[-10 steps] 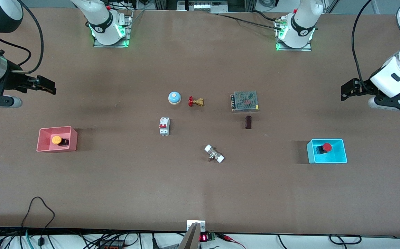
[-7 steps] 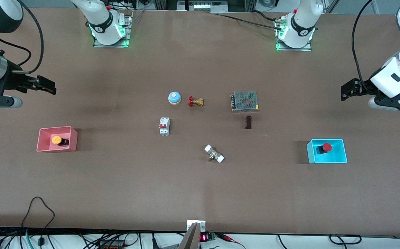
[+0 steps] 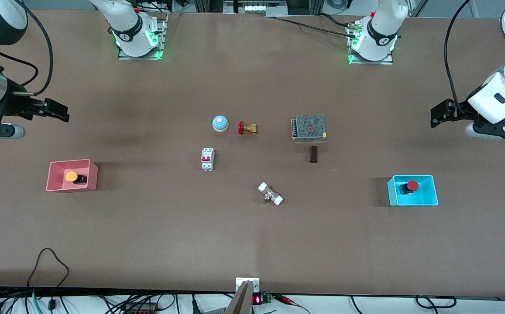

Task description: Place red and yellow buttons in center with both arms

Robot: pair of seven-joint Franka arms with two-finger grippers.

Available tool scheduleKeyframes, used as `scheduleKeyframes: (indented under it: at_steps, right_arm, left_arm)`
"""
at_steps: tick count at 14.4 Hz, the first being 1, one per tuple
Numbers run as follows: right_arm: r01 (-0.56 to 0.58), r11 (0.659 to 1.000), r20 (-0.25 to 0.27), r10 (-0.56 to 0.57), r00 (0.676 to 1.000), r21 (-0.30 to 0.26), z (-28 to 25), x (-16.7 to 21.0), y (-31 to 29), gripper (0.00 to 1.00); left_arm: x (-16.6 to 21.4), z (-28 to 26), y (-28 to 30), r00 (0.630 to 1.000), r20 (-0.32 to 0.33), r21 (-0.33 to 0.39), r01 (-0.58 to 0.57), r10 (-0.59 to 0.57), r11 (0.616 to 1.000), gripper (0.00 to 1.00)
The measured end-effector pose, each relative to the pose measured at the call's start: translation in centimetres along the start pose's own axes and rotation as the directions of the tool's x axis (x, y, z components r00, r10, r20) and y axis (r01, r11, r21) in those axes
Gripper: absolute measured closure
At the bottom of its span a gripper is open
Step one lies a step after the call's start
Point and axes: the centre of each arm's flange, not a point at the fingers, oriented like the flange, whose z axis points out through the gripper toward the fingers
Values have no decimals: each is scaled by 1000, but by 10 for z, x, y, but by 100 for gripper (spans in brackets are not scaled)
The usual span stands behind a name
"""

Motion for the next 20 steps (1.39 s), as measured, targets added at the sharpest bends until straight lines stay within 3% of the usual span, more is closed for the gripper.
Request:
scheduleKeyframes:
  at_steps: [4,7,14,20]
  right_arm:
    - [21,999,6,-20,1000,-29,33,8,4,0]
    - [97,994,-65,-100,993,-50,73,22,26,0]
    - [92,994,-111,-98,989,-57,182,61,93,0]
    - [92,995,-138,-98,986,-48,253,84,106,0]
  left_arm:
    - [0,1,0,1000,2,0,0,0,1000,0]
    - [1,1,-1,1000,2,0,1,-1,1000,0]
    - [1,3,-2,1000,5,0,4,-4,1000,0]
    - [19,42,-11,997,69,-7,17,-17,1000,0]
